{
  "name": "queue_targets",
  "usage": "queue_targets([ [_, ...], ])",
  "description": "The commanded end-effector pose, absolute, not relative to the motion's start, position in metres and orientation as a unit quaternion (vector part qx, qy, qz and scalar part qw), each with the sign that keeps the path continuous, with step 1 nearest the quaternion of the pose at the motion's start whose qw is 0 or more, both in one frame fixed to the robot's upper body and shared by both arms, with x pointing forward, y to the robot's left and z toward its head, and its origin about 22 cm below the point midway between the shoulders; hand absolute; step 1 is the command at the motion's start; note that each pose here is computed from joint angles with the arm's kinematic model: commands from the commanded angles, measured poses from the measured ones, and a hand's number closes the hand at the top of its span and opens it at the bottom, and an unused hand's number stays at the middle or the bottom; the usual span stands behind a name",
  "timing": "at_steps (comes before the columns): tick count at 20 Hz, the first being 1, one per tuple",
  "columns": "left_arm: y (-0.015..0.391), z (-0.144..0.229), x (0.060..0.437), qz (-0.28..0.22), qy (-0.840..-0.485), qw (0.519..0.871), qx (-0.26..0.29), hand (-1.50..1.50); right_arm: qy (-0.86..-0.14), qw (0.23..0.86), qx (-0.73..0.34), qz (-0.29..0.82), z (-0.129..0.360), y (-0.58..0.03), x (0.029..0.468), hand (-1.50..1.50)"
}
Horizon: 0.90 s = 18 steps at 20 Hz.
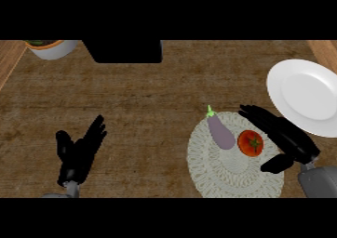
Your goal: Pick the tomato from the placemat and place it in the plate
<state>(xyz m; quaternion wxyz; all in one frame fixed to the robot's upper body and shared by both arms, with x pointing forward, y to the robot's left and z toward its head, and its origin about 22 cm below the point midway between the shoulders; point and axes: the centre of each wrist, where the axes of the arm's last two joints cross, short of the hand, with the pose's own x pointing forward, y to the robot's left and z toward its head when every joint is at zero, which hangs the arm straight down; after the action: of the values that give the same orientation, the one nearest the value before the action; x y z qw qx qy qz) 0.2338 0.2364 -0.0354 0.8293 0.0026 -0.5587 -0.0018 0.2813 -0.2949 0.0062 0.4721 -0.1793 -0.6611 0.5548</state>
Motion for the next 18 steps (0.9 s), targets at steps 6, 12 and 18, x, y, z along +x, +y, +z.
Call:
queue_targets([
  [6, 0.242, -0.048, 0.237, 0.002, -0.562, 0.827, 0.006, 0.0, -0.633, 0.474, -0.175, 0.587, -0.023, -0.306, 0.272, -1.5],
  [12, 0.229, -0.056, 0.221, 0.0, -0.56, 0.829, 0.001, 0.0, -0.634, 0.414, -0.201, 0.621, -0.031, -0.287, 0.287, 1.5],
  [18, 0.23, -0.041, 0.228, -0.001, -0.562, 0.827, 0.002, 0.0, -0.662, 0.391, -0.221, 0.601, -0.024, -0.271, 0.29, 1.5],
])
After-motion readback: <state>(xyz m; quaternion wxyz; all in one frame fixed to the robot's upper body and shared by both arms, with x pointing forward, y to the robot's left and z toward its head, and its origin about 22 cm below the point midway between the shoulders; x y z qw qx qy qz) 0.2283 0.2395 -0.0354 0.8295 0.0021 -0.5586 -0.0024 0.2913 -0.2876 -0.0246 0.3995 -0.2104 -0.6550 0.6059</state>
